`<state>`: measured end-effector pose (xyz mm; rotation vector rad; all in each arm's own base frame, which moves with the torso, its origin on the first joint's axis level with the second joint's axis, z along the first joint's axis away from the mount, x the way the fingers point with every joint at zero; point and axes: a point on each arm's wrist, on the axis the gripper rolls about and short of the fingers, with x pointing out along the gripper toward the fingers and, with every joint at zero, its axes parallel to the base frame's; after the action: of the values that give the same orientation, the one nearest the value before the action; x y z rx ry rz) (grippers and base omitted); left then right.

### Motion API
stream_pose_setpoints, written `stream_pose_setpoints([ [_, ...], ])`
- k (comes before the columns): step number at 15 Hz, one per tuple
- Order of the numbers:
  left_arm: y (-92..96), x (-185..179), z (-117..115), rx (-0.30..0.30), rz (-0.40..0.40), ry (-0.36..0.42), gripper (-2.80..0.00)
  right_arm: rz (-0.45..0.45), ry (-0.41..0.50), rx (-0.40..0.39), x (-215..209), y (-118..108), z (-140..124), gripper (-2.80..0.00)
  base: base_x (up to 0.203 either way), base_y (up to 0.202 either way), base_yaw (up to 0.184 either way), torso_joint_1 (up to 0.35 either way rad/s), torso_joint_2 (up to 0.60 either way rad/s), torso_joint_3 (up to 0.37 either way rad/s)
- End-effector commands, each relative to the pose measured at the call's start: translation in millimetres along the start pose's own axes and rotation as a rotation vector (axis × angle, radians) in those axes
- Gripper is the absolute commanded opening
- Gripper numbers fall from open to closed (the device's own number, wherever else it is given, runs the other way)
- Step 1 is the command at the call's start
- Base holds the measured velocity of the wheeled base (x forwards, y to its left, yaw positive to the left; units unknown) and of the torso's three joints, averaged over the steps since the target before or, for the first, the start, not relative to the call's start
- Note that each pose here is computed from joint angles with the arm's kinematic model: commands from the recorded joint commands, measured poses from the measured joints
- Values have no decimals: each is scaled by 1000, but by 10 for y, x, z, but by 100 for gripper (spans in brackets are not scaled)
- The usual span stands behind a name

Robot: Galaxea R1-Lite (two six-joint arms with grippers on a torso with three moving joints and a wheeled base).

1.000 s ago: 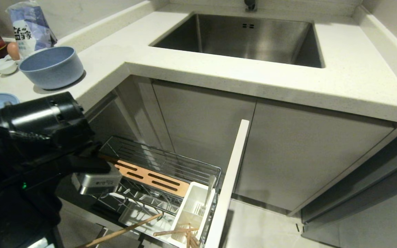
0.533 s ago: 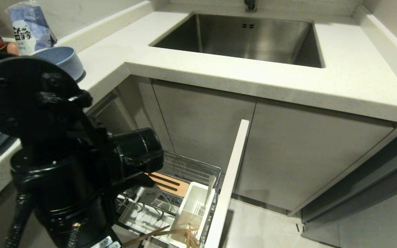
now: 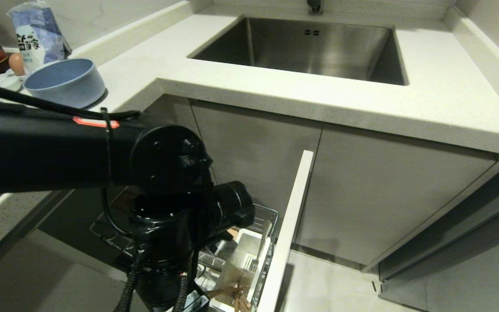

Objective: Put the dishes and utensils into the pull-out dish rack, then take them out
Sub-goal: Pick up the chopsticks and place it in the cupboard

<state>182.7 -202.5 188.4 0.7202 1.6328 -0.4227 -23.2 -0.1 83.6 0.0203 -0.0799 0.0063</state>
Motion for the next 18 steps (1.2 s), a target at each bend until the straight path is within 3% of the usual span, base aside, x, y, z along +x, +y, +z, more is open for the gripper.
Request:
stream_pose_setpoints([
  [1,-45,161,208,-7,9,56,-280,0,25,1,15,-2,-73,-280,0,0,0,0,0,0],
  [4,-81,269,373,-11,-2,66,-280,0,25,1,15,-2,-73,-280,0,0,0,0,0,0],
  [9,-136,427,661,-74,0,82,-280,0,25,1,15,-2,-73,-280,0,0,0,0,0,0],
  [18,-159,566,887,-133,-4,65,-280,0,25,1,15,-2,-73,-280,0,0,0,0,0,0],
])
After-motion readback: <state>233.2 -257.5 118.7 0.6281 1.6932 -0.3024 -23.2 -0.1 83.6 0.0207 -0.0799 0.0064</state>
